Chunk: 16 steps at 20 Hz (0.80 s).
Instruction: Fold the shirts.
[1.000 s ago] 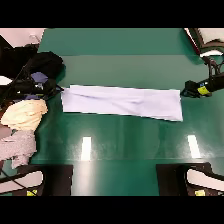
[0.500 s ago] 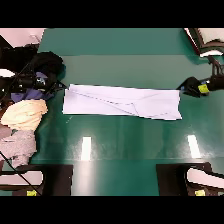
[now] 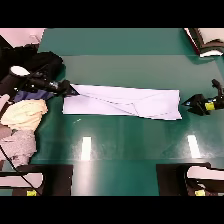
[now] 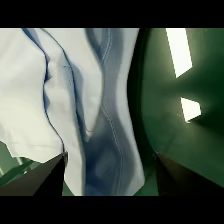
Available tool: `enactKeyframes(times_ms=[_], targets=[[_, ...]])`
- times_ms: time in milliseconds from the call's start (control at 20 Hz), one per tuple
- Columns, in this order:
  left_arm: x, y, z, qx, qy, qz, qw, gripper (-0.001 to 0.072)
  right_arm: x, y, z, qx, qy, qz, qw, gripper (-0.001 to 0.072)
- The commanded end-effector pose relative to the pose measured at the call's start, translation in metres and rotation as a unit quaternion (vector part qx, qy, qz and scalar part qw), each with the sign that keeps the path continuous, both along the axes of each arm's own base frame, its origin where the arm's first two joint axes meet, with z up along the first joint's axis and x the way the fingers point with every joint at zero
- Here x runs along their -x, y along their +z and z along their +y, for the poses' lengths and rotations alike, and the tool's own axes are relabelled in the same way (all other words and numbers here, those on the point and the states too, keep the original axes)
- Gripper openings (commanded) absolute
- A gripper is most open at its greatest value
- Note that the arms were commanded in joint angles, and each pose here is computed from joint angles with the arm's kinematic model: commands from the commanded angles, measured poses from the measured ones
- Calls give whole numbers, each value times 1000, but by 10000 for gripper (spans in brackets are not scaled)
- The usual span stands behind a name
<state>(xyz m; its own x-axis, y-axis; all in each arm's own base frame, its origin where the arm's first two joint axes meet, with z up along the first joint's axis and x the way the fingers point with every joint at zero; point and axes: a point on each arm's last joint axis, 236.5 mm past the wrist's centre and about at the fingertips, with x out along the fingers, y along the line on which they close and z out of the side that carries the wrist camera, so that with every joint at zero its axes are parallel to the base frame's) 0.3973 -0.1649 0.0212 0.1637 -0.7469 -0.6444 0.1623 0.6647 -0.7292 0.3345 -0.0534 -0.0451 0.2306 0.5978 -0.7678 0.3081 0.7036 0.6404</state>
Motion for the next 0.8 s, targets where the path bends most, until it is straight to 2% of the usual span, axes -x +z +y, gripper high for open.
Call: enactKeyframes(times_ms=[0,300,400,450,550,600,750], targets=[[10,-1,-40,-5,-37,-12,999,24,-10,-21,15,-30,38,8,999,629],[16,-2,-64,-8,-47,-14,999,24,-28,-37,53,-35,109,14,993,623],[16,-2,-64,-8,-47,-14,999,24,-34,-33,61,-38,118,-5,992,476],[15,-2,-64,-8,-46,-13,999,24,-37,-31,62,-41,117,-13,992,363],[17,-3,-64,-5,-37,3,999,23,-39,-28,64,-48,117,-22,992,84],[18,-3,-65,-6,-37,7,999,23,-40,-23,66,-59,116,-28,991,18],[15,-5,-83,-12,-34,-11,999,23,-48,3,74,-86,104,-56,989,16]])
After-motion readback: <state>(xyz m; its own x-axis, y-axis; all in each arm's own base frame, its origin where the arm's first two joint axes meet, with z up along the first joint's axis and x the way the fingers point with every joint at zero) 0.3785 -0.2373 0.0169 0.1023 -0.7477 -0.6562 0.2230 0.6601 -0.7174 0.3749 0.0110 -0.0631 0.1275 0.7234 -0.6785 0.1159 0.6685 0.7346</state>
